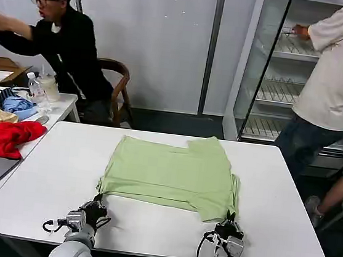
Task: Fold and organize the clothes.
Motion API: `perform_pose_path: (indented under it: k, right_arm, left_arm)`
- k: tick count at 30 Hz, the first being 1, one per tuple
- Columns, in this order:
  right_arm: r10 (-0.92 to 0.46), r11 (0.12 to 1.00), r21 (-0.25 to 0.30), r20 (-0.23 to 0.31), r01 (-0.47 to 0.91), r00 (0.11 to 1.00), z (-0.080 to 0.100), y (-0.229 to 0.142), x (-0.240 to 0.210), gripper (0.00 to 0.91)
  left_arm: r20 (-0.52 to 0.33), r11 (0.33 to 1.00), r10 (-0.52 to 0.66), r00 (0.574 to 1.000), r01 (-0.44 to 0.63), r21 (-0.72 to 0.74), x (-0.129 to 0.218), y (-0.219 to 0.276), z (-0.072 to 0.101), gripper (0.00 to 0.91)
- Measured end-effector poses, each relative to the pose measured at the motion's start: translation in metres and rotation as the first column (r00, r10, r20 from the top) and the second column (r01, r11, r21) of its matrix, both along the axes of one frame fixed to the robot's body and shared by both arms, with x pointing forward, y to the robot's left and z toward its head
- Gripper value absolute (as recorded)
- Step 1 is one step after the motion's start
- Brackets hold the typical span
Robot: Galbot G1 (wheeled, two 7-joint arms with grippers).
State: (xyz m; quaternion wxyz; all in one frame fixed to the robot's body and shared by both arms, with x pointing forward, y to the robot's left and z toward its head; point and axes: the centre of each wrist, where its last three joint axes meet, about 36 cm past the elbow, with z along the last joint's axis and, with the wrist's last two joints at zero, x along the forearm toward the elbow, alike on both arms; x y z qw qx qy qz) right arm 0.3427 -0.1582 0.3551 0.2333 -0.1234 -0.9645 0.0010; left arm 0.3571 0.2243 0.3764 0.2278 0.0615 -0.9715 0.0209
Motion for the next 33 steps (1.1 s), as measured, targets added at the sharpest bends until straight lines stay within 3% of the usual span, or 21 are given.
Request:
perform_pose_path:
  k: [7, 8, 9, 33]
  right_arm:
    - [0.013, 1.0, -0.002, 0.003, -0.013, 1.0, 0.006, 0.004, -0.001, 0.0]
    - [0.015, 1.0, -0.002, 0.003, -0.015, 1.0, 0.007, 0.005, -0.001, 0.0]
    - [0.015, 1.0, -0.003, 0.004, -0.015, 1.0, 0.007, 0.005, 0.0, 0.0]
    - [0.041, 0.999, -0.016, 0.015, -0.041, 0.999, 0.008, 0.003, 0.003, 0.0]
  left_arm:
    - [0.01, 1.0, -0.005, 1.0, 0.005, 0.007, -0.004, 0.001, 0.008, 0.02]
    - [0.012, 1.0, -0.006, 1.0, 0.005, 0.009, -0.004, 0.001, 0.009, 0.322]
    - [0.013, 1.0, -0.005, 1.0, 0.005, 0.01, -0.004, 0.002, 0.009, 0.907]
    - [0.023, 1.0, -0.006, 1.0, 0.006, 0.008, 0.018, 0.012, 0.007, 0.907]
